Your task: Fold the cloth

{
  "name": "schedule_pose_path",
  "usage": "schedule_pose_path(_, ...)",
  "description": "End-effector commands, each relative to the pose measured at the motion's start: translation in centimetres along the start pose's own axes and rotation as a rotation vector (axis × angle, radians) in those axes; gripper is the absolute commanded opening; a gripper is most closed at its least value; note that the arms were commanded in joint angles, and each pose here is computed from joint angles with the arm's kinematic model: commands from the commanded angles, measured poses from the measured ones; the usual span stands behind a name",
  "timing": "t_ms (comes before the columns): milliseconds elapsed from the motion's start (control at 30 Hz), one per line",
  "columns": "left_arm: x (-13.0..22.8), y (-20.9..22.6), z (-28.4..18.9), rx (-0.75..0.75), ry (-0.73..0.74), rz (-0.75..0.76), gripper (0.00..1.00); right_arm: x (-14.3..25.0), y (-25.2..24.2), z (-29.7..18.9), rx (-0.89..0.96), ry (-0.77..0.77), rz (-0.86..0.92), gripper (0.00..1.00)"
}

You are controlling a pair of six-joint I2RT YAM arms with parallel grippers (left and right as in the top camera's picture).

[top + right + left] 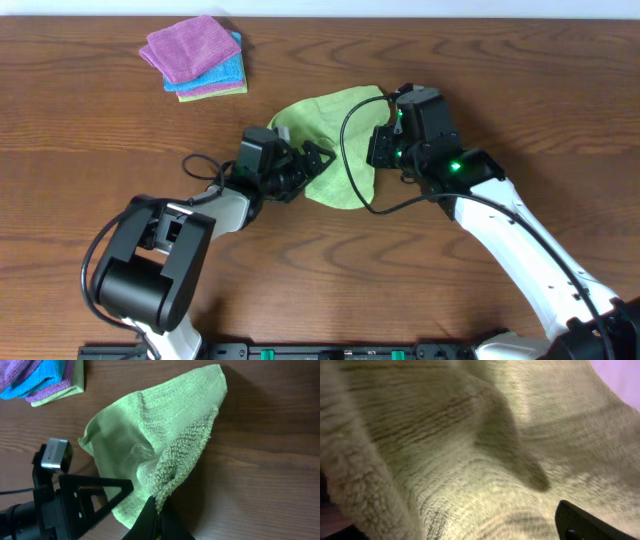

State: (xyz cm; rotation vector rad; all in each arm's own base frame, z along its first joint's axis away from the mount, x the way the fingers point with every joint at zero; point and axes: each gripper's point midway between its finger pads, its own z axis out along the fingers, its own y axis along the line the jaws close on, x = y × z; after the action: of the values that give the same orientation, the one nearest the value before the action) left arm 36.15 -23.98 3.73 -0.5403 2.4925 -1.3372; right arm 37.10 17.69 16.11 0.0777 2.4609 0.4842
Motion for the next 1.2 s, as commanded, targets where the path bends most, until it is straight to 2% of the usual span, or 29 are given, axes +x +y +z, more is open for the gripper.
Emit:
schedule_pose_path(0,1.9,-1.0,0.0,0.076,0.103,0.007,0.89,0.0,0.1,0.0,0.002,0.002,-0.022,0.01)
schedule_pose_path(533,2.9,-4.7,-1.6,0.216,0.205,-0.044,0.82,0.7,-1.2,-0.1,0.07,0.023,-0.028,0.01)
schedule_pose_path(733,1.2,-7.7,-3.8,0.297,0.154,-0.046,0.83,0.7,-1.3,-0.1,0.073,0.022,-0.028,0.02)
schedule_pose_path(967,-1.2,-9.3,-5.2,0.341,0.117,-0.075,0.84,0.7,-1.3,-0.1,0.073,0.022,-0.028,0.01)
schedule_pose_path(1167,-4.9,-12.3,-7.8,0.436,0.071,-0.077,0.83,0.7,-1.5,-0.1,0.084,0.019,-0.028,0.01)
